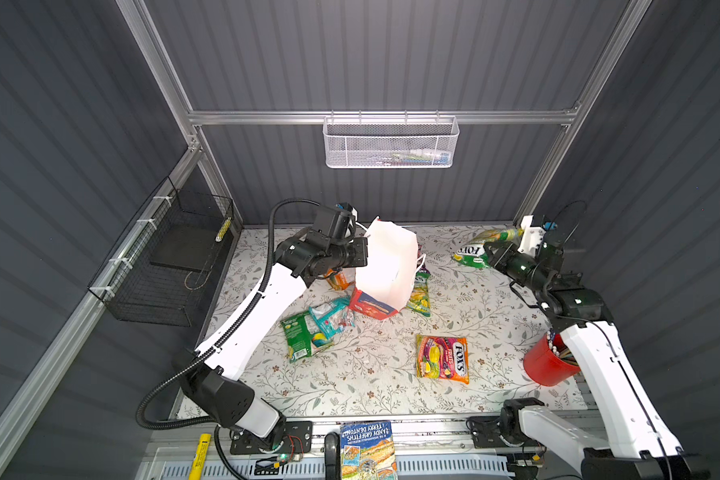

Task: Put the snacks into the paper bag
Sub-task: 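Lift the green Spring Tea packet with the right gripper toward the bag opening, then lower the green packet into the bag and open the right gripper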

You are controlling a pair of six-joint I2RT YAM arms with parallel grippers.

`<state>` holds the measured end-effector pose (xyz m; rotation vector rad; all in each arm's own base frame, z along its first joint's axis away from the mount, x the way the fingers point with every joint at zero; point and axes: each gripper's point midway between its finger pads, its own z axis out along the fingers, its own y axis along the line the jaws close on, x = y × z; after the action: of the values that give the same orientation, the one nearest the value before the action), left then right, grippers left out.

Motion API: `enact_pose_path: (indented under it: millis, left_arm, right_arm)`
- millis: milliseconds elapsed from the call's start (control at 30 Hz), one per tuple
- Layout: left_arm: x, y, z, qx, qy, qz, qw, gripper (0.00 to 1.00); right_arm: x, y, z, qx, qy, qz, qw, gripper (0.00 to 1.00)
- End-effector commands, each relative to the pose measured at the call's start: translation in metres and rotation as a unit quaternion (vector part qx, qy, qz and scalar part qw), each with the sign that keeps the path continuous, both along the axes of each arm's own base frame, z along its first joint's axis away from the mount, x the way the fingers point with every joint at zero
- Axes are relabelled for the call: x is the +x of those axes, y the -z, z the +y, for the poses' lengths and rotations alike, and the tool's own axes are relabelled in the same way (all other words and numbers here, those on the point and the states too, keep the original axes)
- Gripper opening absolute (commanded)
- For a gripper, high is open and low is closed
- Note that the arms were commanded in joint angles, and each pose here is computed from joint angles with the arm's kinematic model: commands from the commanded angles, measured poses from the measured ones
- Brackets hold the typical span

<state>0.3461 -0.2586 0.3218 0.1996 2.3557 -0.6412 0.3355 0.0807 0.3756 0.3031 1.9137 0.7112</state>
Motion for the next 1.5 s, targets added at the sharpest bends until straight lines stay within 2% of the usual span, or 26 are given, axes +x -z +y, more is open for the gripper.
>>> enact_pose_path:
  millis: [0, 200, 367, 500, 700, 1000, 1200, 1467]
  left_arm:
    - [-0.006, 0.003, -0.004, 0.001, -0.004, 0.045, 0.999, 0.00]
    - [-0.008, 0.021, -0.018, 0.003, -0.002, 0.102, 0.995, 0.00]
    - [-0.003, 0.015, -0.023, -0.011, -0.019, 0.106, 0.994, 0.00]
    - [-0.007, 0.020, -0.023, -0.015, -0.024, 0.127, 0.992, 0.00]
    - [-0.005, 0.014, -0.026, -0.032, -0.030, 0.113, 0.993, 0.00]
    - [-0.008, 0.013, -0.024, -0.050, -0.031, 0.096, 0.994, 0.00]
    - [-0.012, 0.015, -0.035, -0.076, -0.006, 0.099, 0.992, 0.00]
    - [-0.019, 0.017, -0.036, -0.076, 0.012, 0.096, 0.992, 0.00]
  right_arm:
    - [-0.012, -0.044, 0.008, -0.037, -0.016, -0.047, 0.998, 0.00]
    - [-0.024, -0.102, 0.048, -0.037, -0.081, -0.094, 0.992, 0.00]
    - [-0.034, -0.127, 0.098, -0.032, -0.156, -0.108, 0.981, 0.00]
    - [-0.046, -0.130, 0.138, -0.043, -0.208, -0.109, 0.971, 0.00]
    - [-0.049, -0.085, 0.180, -0.077, -0.237, -0.056, 0.967, 0.00]
    - [-0.045, 0.005, 0.184, -0.129, -0.214, 0.033, 0.968, 0.00]
    - [-0.036, 0.037, 0.192, -0.156, -0.215, 0.067, 0.962, 0.00]
    - [-0.023, 0.066, 0.206, -0.184, -0.214, 0.094, 0.955, 0.00]
